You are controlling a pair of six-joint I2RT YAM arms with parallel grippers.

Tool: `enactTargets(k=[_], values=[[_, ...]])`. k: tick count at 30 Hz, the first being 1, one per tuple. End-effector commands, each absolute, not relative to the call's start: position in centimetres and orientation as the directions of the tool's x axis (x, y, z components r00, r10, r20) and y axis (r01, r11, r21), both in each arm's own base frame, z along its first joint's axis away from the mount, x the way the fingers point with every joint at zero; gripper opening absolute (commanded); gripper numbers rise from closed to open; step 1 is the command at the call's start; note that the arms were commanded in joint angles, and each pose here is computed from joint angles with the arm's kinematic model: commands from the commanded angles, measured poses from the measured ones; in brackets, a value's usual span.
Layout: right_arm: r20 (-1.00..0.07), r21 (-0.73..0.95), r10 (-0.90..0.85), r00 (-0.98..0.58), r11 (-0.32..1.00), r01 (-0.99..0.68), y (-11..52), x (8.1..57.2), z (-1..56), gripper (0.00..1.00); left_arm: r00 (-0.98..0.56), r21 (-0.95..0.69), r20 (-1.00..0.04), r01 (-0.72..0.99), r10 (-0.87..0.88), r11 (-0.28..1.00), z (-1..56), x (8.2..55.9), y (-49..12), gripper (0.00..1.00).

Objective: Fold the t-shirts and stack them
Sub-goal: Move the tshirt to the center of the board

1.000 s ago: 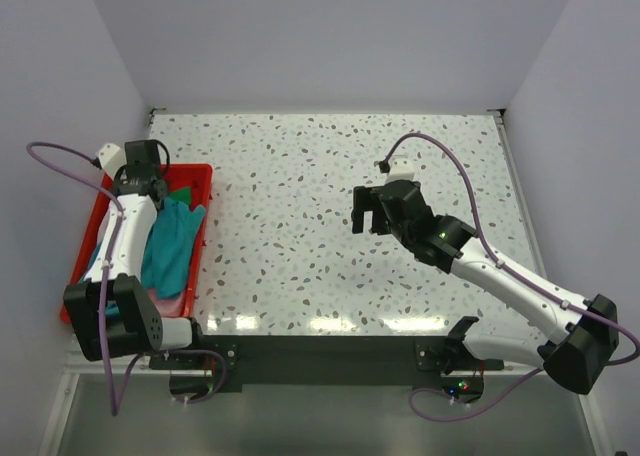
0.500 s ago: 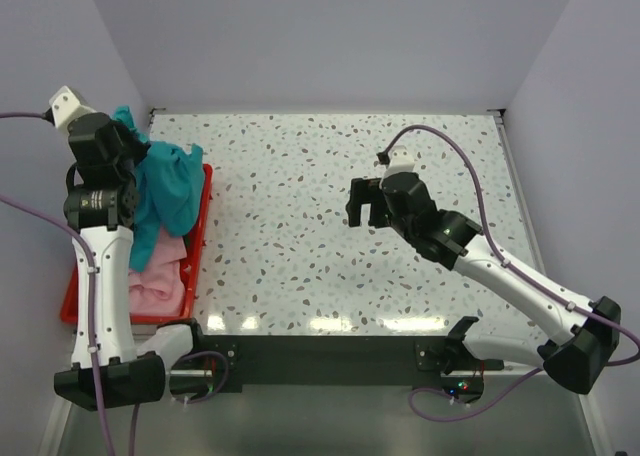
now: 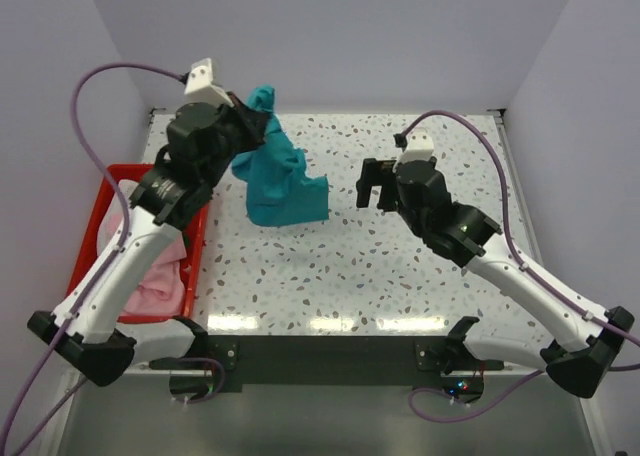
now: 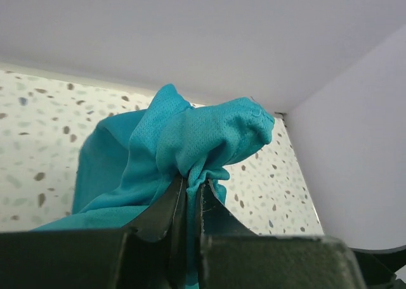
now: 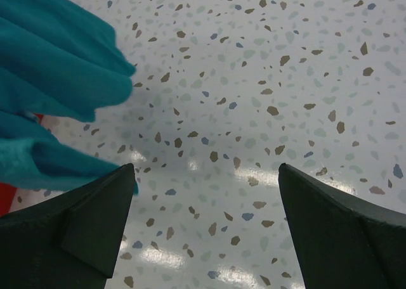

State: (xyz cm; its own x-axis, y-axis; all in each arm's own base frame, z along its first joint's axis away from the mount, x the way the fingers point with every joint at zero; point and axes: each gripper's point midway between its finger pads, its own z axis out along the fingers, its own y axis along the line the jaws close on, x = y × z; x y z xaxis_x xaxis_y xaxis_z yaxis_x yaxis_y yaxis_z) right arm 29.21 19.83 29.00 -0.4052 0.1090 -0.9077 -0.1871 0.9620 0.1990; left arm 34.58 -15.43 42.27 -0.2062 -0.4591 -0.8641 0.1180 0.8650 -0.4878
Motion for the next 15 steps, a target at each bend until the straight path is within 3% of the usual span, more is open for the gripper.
enactTargets(k=[1, 2, 3, 5, 6, 7, 10, 15], values=[[-0.932, 0.182, 0.139, -0.335, 0.978, -0.101, 17.4, 29.3, 31.6, 0.99, -0.246, -0.548, -0.83, 0.199, -0.5, 0.812, 41.2, 36.6, -21.5, 0.0], [-0.932, 0.171, 0.133, -0.338, 0.982, -0.084, 17.1, 29.4, 31.3, 0.99, -0.292, -0.538, -0.83, 0.193, -0.475, 0.821, 38.7, 38.0, -23.4, 0.0], [-0.93, 0.161, 0.128, -0.346, 0.984, -0.071, 16.9, 29.4, 31.0, 0.99, -0.317, -0.546, -0.821, 0.196, -0.474, 0.814, 37.7, 38.8, -24.9, 0.17], [-0.92, 0.121, 0.098, -0.379, 0.992, -0.038, 16.7, 29.8, 29.7, 0.99, -0.415, -0.525, -0.806, 0.171, -0.422, 0.834, 33.1, 41.3, -27.5, 0.39], [-0.915, 0.113, 0.094, -0.393, 0.993, -0.026, 16.7, 29.9, 29.0, 0.99, -0.412, -0.51, -0.816, 0.182, -0.405, 0.841, 33.4, 42.2, -28.1, 0.55], [-0.906, 0.094, 0.078, -0.417, 0.995, -0.018, 16.7, 29.9, 28.2, 0.99, -0.436, -0.503, -0.811, 0.177, -0.391, 0.846, 32.4, 42.9, -28.5, 0.63], [-0.871, 0.081, 0.057, -0.488, 0.996, -0.027, 17.6, 29.8, 25.5, 0.99, -0.526, -0.529, -0.755, 0.137, -0.391, 0.837, 28.7, 44.4, -28.2, 0.75], [-0.786, 0.118, 0.029, -0.618, 0.987, -0.104, 20.7, 29.2, 18.9, 0.98, -0.561, -0.564, -0.688, 0.015, -0.46, 0.826, 22.9, 42.3, -22.6, 0.72]])
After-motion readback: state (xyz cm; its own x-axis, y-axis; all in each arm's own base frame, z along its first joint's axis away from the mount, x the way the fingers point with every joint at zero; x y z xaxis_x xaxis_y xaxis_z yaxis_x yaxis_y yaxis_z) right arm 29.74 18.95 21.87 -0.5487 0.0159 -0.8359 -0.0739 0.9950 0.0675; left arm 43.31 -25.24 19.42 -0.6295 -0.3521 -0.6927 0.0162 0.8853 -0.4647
